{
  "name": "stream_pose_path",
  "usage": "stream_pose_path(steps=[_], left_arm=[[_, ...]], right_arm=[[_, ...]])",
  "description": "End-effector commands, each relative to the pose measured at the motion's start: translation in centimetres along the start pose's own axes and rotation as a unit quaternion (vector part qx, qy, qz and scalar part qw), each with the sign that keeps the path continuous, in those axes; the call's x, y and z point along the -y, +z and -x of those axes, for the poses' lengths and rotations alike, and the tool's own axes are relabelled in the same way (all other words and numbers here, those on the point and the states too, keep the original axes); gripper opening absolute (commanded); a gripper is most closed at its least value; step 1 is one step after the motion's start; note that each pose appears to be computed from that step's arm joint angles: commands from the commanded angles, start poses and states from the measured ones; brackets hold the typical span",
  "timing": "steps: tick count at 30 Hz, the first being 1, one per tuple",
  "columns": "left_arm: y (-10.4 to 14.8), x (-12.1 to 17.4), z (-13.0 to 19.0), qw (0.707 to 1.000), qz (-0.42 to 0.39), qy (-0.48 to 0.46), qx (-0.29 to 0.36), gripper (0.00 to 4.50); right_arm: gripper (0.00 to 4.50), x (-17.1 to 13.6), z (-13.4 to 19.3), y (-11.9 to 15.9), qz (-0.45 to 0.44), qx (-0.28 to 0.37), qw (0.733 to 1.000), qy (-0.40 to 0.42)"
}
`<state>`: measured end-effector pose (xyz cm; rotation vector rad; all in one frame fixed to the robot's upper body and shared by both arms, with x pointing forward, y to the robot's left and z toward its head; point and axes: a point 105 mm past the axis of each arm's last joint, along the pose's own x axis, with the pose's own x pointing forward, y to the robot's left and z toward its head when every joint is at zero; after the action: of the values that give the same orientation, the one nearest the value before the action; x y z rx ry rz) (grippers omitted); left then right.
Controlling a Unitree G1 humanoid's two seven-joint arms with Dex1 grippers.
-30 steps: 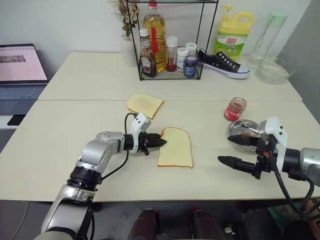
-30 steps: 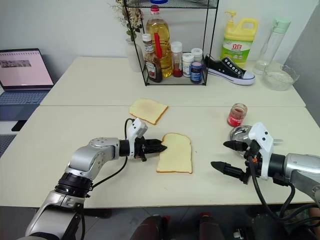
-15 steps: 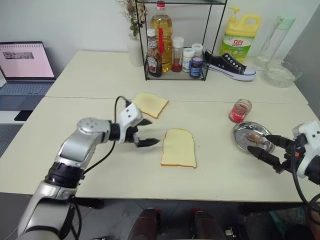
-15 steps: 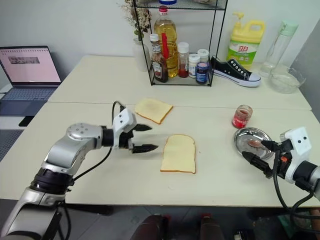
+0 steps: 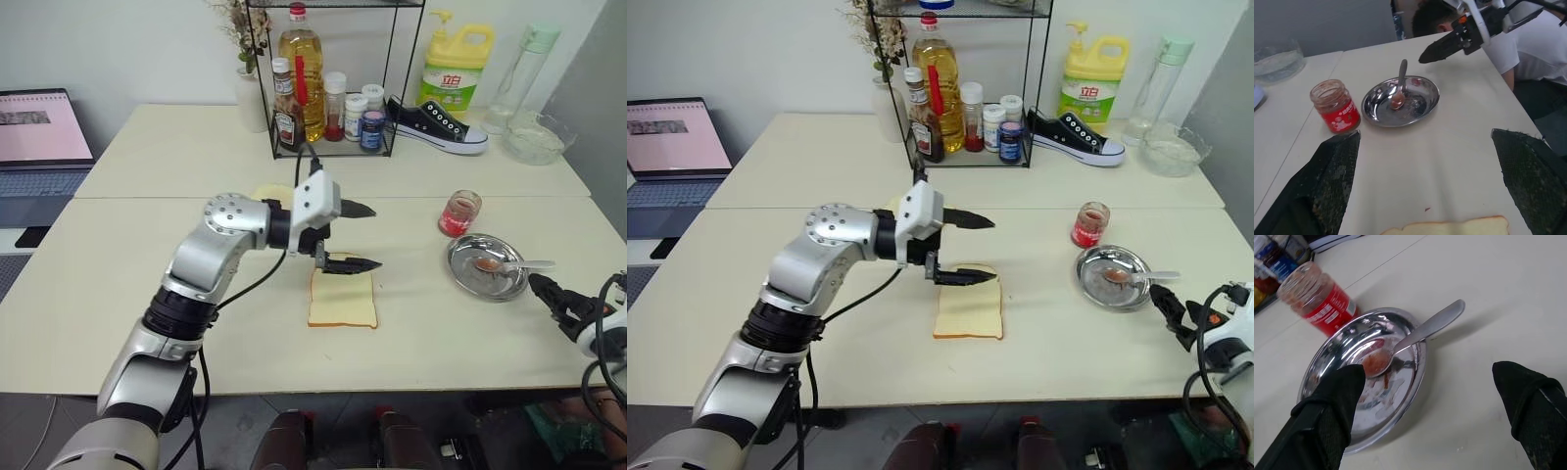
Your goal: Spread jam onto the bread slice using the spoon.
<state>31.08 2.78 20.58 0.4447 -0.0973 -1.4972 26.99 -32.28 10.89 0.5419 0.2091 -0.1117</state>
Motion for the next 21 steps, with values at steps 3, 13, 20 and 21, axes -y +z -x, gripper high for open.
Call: stream_pose_path(steps=[3,13,20,21], left_arm=[[1.1,-0.6,-0.5,0.999,-0.024,0.021,0.014,4.47],[0.9,-0.3,-1.0,0.999,-0.022,0.038,0.013,4.47],[0.9,-0.4,-1.0,0.999,-0.019,0.046,0.015,4.47],[0.9,-0.4,-1.0,0.999,-0.020,0.048,0.016,4.47]], right_arm=[[4.50,0.8,-2.4,2.1,-0.075,0.063,0.995,-0.015],[4.50,1.1,-5.2,2.8,-0.112,0.070,0.991,-0.011],[4.50,-0.1,-5.7,2.7,-0.133,0.060,0.989,0.017],[4.50,-0.2,-5.7,2.7,-0.137,0.060,0.989,0.020]])
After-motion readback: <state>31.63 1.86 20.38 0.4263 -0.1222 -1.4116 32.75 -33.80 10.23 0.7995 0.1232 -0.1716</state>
